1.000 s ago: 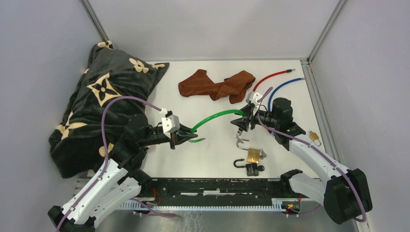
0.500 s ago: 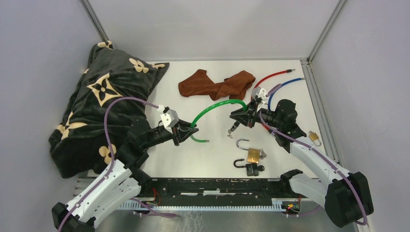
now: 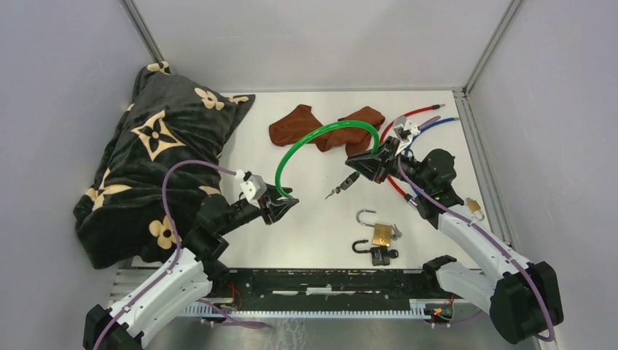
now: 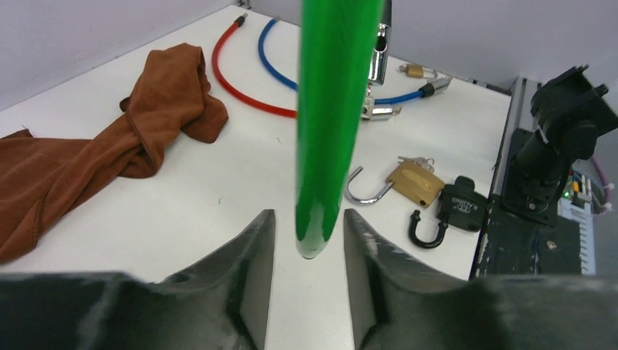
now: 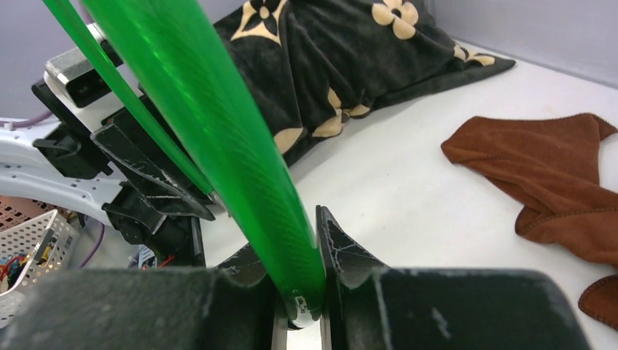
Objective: Lock with the key
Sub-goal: Lock the lock.
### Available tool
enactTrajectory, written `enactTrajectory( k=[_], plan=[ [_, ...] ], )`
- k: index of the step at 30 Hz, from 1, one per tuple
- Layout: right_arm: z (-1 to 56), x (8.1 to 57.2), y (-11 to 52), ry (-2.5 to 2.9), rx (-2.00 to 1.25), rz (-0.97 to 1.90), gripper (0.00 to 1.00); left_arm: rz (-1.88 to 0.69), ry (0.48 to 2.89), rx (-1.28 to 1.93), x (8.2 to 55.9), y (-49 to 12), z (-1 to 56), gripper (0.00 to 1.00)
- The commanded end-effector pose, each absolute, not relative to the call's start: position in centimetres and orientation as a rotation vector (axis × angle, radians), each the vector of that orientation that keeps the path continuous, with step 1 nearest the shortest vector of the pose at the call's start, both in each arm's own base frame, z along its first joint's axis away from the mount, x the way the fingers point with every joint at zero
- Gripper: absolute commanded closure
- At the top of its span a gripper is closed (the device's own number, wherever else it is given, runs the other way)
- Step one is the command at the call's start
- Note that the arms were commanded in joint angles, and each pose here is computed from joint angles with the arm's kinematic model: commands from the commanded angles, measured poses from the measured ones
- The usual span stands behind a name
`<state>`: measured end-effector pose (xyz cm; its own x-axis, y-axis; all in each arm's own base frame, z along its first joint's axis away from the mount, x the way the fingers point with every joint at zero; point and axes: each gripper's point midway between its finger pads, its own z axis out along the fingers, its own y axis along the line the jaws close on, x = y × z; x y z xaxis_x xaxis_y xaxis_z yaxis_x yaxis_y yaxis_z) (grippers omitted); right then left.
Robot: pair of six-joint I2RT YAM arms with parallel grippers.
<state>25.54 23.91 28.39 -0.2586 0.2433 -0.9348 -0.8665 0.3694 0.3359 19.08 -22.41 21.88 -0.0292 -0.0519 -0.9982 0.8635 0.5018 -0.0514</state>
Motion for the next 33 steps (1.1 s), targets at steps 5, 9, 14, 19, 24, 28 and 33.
enactTrajectory(
  k=[5,9,14,19,24,28,33],
  plan=[
    [34.6,24.4,23.7,1.259,-0.626,1.179,1.0,-0.9,1.252,0.67,19.2,-22.5,27.2,0.97],
    [34.4,24.7,24.0,1.284,-0.591,1.184,1.0,-0.967,1.165,0.68,18.0,-22.8,30.8,0.98],
    [35.9,24.4,26.6,1.248,-0.476,1.24,1.0,-1.016,1.018,0.664,17.0,-22.9,37.2,0.98],
    [38.8,24.6,27.9,1.153,-0.211,1.446,1.0,-1.041,0.91,0.682,16.5,-24.0,40.7,0.98],
    [40.0,25.0,29.5,1.144,-0.088,1.559,1.0,-1.055,0.908,0.716,16.3,-25.3,40.2,0.98],
    [40.8,24.3,30.6,1.133,-0.07,1.588,1.0,-1.014,0.935,0.68,17.5,-25.3,39.5,0.98],
    [41.2,23.5,31.3,1.123,-0.088,1.602,1.0,-0.976,0.932,0.659,18.2,-25.2,39.5,0.98]
  ],
)
